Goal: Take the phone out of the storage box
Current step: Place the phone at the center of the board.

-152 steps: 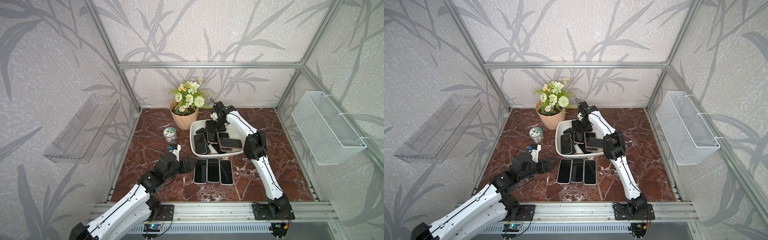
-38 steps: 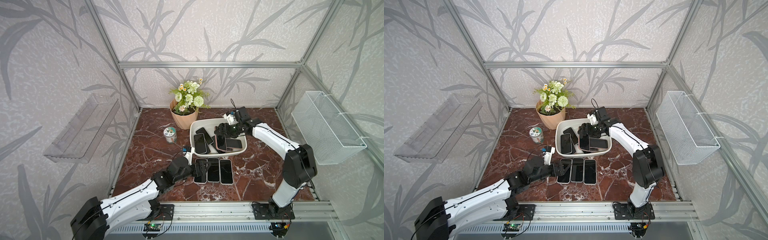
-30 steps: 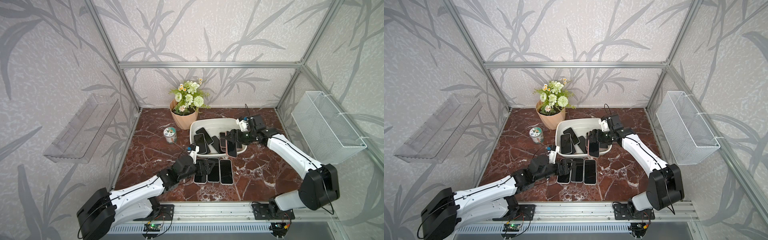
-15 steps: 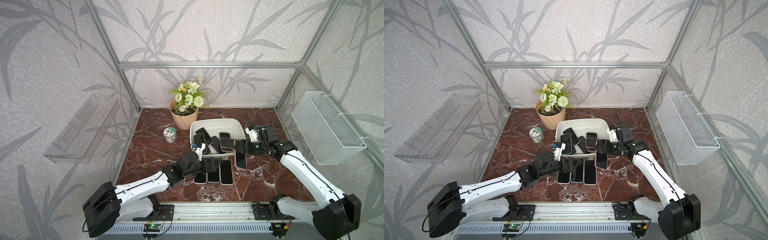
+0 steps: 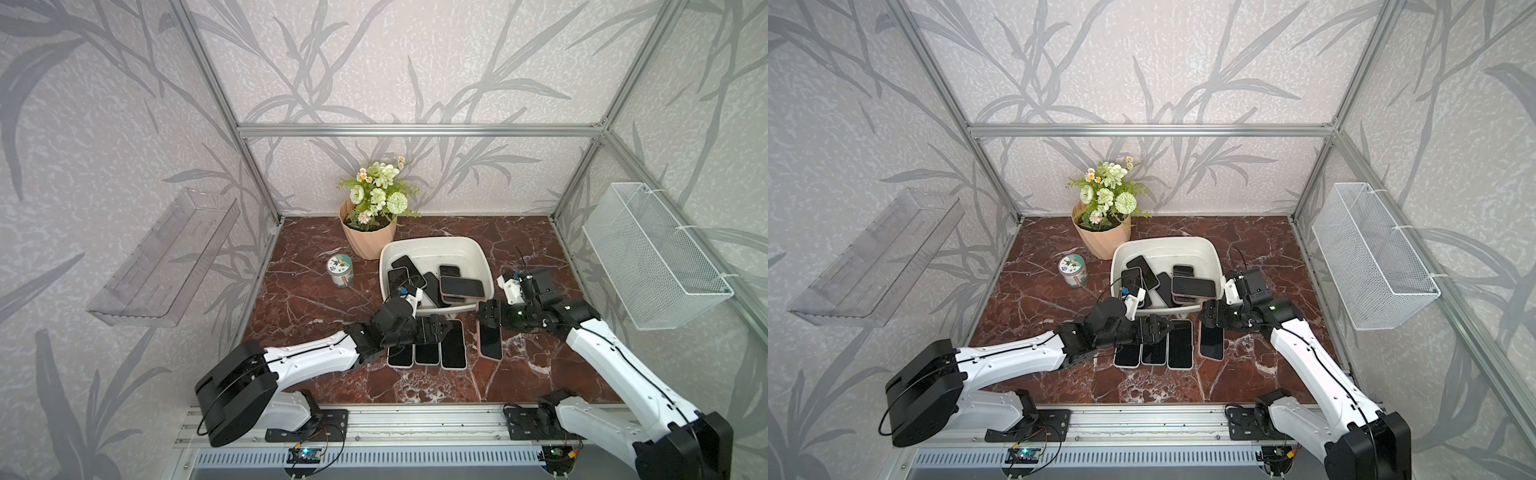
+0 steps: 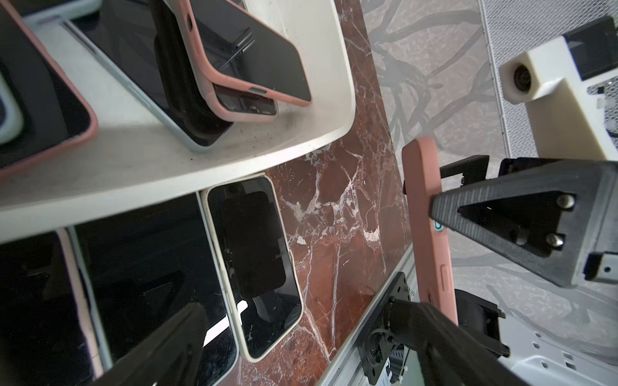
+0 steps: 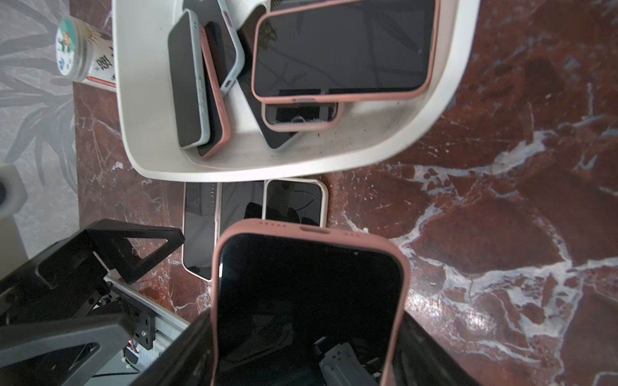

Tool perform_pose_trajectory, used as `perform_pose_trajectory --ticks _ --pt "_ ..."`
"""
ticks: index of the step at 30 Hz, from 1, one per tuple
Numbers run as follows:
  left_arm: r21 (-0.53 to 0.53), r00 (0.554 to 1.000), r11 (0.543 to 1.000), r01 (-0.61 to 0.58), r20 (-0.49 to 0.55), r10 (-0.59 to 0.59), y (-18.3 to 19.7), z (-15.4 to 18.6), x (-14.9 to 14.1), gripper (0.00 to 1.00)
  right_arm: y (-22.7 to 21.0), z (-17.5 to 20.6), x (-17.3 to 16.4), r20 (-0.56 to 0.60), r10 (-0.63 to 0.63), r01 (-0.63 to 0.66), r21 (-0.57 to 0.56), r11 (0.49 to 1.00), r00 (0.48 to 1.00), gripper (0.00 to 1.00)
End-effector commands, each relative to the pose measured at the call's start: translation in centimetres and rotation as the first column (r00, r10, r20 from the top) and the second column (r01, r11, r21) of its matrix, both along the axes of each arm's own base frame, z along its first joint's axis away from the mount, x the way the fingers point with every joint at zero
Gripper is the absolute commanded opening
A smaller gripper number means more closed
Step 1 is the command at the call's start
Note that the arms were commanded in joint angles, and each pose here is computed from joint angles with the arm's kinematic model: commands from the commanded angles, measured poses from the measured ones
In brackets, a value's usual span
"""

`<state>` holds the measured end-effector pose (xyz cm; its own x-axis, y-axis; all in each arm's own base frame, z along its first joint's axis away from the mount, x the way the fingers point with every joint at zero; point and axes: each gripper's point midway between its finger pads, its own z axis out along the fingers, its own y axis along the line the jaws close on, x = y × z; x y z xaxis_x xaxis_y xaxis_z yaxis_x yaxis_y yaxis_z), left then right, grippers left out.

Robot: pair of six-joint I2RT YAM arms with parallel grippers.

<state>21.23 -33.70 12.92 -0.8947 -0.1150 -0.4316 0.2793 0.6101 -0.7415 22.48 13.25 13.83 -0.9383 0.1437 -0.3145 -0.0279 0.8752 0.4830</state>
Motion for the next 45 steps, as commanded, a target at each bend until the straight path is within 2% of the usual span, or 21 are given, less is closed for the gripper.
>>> perform_pose_trajectory --ticks 1,10,16,23,32,45 --pt "-0.041 1.000 0.999 0.031 0.004 -0.031 -1.5 1.1 -0.2 1.00 0.1 -0.5 -0.3 0.001 -0.008 0.008 0.015 1.000 1.000 0.72" --pt "0.001 0.999 1.000 0.028 0.031 -0.028 -0.6 1.1 -0.2 1.00 0.4 -4.6 -1.0 -0.083 -0.014 0.012 -0.029 1.000 0.996 0.72" --pt "0.019 0.998 1.000 0.013 0.058 -0.014 0.7 1.4 -0.5 1.00 0.7 -6.9 -0.5 -0.128 0.001 -0.014 -0.103 0.995 0.992 0.72" --pt "0.050 0.985 0.998 -0.026 0.171 0.017 3.6 3.2 -0.8 1.00 -0.1 -8.3 0.2 -0.146 0.013 -0.044 -0.210 0.977 0.989 0.72" --pt "-0.002 0.930 0.982 -0.187 0.323 0.177 8.6 6.1 -0.5 1.00 0.1 -9.7 0.9 -0.161 0.021 -0.061 -0.248 0.967 0.987 0.72" --pt "-0.002 0.926 0.978 -0.207 0.324 0.197 9.5 6.2 -0.6 1.00 0.8 -11.2 2.0 -0.193 0.052 -0.113 -0.320 0.941 0.980 0.76"
